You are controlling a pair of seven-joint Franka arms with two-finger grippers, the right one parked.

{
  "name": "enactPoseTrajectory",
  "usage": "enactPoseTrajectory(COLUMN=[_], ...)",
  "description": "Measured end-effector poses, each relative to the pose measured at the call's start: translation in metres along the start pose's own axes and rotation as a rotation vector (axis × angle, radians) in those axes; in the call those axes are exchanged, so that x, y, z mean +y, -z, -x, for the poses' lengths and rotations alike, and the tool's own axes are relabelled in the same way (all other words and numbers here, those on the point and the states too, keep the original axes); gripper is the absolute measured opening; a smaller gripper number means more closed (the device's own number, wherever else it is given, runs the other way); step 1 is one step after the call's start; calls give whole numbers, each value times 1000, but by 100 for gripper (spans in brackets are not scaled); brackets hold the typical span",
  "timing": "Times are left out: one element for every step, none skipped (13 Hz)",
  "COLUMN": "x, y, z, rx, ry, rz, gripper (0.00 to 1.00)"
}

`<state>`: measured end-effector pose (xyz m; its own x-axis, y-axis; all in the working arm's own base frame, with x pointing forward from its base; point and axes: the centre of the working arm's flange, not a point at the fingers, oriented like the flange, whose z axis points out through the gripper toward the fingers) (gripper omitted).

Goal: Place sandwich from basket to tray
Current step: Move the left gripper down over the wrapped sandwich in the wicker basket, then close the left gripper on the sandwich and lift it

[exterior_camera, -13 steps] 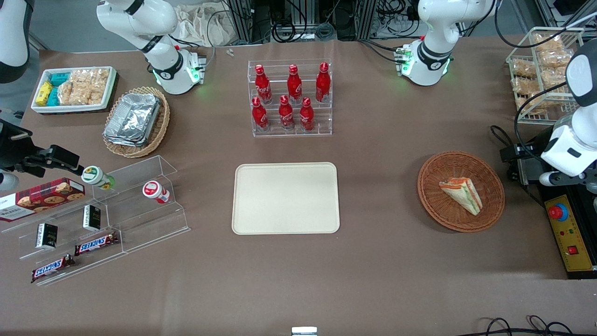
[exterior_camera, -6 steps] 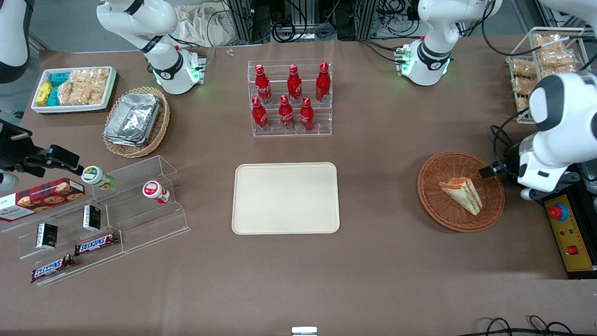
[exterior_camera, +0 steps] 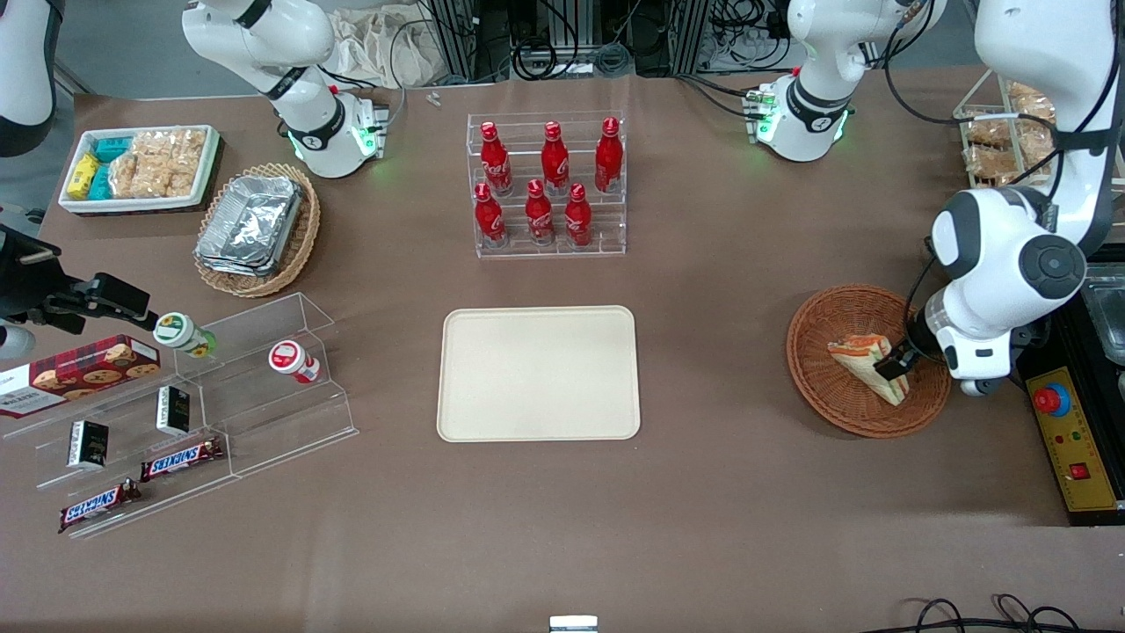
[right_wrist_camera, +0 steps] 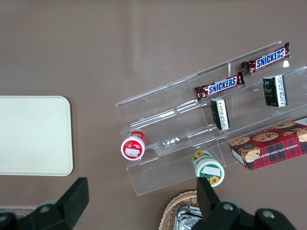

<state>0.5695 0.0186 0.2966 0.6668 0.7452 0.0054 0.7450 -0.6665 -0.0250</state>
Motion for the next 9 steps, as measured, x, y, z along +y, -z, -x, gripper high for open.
enactPoseTrajectory(x=[0,0,-2,-3,-4,-5,-5,-4,-4], y=[-7,-14,-21,-30,-38,-45,-50,-53,-53], z=[1,2,3,5,6,7,7,7,7], rx=[-2,-2,0,-2,-5,-10,-12,-13,-12], ry=[12,18,21,22,23,24,28,35,41], rz=[-1,1,4,3,0,-4,-5,-5,-4], gripper=[100,100,100,100,100,98,93,81,71])
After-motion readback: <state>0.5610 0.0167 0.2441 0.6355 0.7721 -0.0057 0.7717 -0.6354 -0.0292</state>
